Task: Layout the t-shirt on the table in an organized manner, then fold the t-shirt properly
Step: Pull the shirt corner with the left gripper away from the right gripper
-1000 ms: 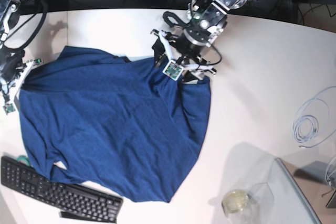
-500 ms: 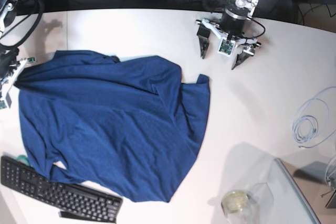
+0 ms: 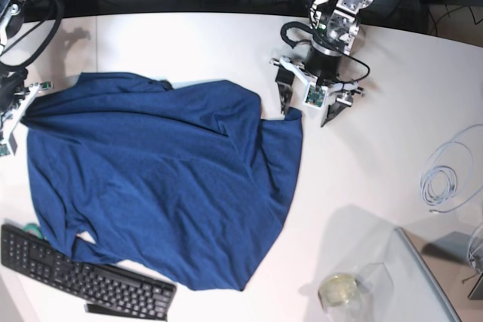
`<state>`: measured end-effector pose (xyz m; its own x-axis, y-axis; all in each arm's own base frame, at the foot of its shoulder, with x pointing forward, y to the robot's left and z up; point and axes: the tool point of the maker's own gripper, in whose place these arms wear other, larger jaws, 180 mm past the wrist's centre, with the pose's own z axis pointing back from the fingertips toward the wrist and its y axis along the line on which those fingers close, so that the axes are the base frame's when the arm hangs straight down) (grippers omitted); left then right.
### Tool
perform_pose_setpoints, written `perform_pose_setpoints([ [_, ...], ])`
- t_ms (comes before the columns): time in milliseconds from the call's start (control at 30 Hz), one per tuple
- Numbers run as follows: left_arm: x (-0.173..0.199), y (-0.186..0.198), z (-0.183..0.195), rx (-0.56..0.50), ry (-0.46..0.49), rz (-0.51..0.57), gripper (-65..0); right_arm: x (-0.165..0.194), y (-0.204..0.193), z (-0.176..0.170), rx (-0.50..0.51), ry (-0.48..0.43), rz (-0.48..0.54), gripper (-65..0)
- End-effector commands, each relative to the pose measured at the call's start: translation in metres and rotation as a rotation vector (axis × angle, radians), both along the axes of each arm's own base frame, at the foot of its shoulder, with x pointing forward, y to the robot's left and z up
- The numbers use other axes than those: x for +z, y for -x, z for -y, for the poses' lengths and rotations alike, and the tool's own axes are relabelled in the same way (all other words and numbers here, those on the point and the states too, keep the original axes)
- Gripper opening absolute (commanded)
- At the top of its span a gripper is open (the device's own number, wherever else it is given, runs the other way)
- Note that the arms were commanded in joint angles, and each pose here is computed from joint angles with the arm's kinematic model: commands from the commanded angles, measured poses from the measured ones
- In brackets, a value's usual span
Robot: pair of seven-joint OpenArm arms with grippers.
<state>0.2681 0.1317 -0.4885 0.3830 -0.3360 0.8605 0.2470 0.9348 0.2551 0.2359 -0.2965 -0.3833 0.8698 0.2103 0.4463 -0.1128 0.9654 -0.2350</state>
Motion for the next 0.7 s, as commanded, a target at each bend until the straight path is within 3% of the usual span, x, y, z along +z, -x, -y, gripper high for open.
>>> perform_pose_setpoints([
  [0,-0.009,0.002,-0.007,0.009,-0.030,-0.048,-25.3,0.012,-0.009,0.006,-0.001,0.021,0.043,-64.8],
  [200,-0.010,-0.001,-0.007,0.012,-0.033,-0.053,-41.1,0.013,-0.010,0.006,-0.001,0.021,0.047,-64.8],
  [333,-0.009,0.000,-0.012,0.018,-0.041,-0.051,-65.0,0.013,-0.011,0.005,0.005,0.020,0.047,-64.8],
  [500,0.006,-0.007,-0.046,-0.007,-0.123,-0.015,-65.0,0.009,-0.010,-0.001,0.011,0.009,0.035,-64.8],
  [667,0.049,-0.014,-0.082,-0.074,-0.226,0.071,-65.0,-0.001,-0.008,-0.024,0.074,-0.009,0.004,-64.8],
])
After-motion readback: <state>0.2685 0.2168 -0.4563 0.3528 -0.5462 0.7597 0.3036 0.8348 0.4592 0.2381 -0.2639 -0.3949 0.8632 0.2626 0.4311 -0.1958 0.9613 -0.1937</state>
